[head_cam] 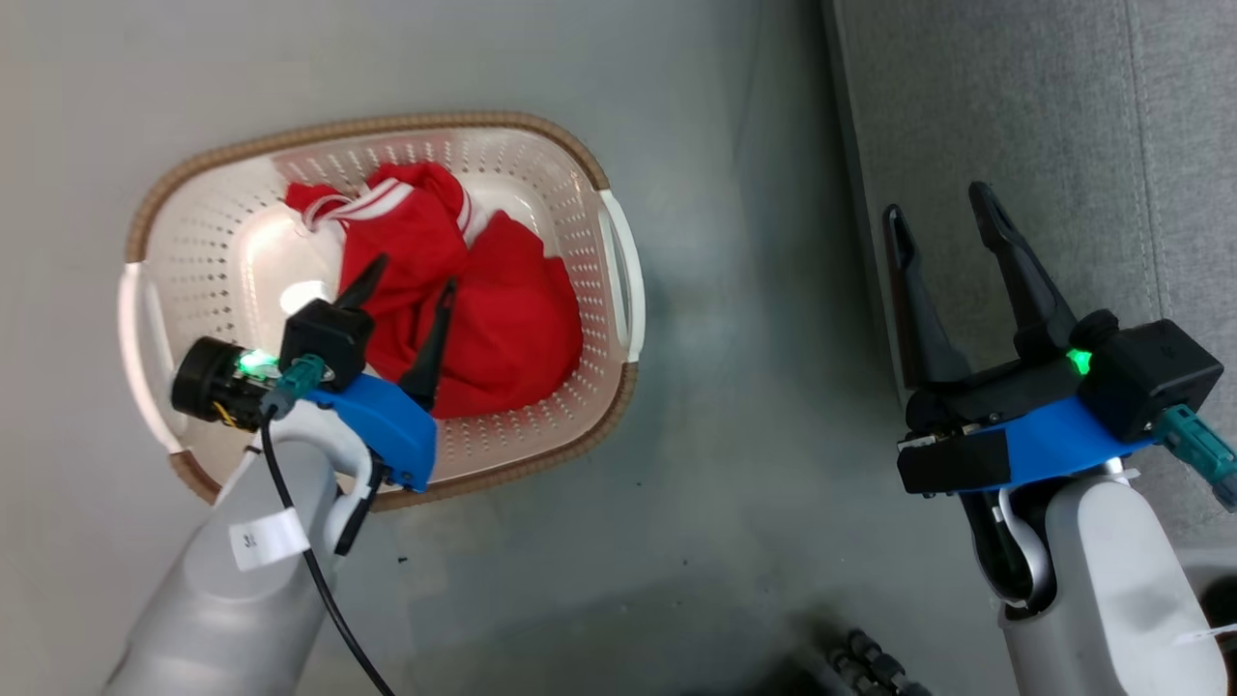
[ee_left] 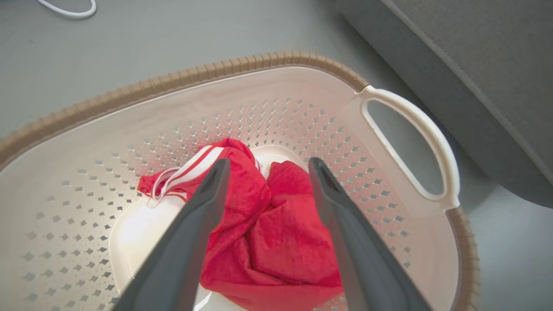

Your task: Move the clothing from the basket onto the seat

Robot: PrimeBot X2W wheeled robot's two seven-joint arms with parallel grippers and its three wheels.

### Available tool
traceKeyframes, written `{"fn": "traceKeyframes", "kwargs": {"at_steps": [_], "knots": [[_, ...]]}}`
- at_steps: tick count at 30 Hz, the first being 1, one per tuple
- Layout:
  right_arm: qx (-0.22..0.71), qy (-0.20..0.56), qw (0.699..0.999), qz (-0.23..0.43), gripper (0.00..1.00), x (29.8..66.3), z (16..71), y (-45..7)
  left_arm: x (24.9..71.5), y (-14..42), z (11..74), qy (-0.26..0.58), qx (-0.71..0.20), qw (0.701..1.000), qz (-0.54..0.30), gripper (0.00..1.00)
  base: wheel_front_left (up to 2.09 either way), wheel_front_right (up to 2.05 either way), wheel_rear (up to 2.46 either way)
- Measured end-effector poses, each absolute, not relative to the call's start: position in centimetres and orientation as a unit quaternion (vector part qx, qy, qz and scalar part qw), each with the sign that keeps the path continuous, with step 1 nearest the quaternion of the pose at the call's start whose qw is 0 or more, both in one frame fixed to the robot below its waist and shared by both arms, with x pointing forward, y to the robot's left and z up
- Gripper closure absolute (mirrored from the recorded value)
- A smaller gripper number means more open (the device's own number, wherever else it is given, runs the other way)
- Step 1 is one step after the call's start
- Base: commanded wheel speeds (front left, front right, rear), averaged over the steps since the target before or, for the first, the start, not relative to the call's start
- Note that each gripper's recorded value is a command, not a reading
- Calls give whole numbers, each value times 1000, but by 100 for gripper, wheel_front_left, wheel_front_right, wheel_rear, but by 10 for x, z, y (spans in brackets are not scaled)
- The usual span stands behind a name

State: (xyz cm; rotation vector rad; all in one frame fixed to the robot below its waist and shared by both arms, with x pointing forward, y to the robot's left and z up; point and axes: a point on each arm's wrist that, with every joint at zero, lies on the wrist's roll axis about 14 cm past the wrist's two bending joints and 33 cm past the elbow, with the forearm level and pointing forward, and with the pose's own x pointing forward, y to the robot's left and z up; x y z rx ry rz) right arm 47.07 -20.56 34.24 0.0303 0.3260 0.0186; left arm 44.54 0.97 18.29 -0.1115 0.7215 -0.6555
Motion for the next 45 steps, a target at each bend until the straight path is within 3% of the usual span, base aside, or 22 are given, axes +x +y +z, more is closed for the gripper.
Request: {"fn": "traceKeyframes", "kwargs": {"at_steps": [22,27,41,42,44,45], "knots": [[33,217,976,-8,0,452,287,-216,403,-19,97,452,7,786,-421,0,0,0,0],[36,220,975,-12,0,451,281,-218,420,-10,86,454,21,789,-414,0,0,0,0],[49,230,972,-15,0,448,269,-217,406,-14,71,484,19,767,-422,0,0,0,0],[50,230,972,-16,0,448,269,-217,405,-14,71,485,19,766,-422,28,0,0,0],[51,230,972,-16,0,448,269,-217,404,-13,70,489,19,764,-420,100,0,0,0],[51,230,972,-17,0,448,269,-217,403,-13,70,490,20,763,-421,100,0,0,0]]}}
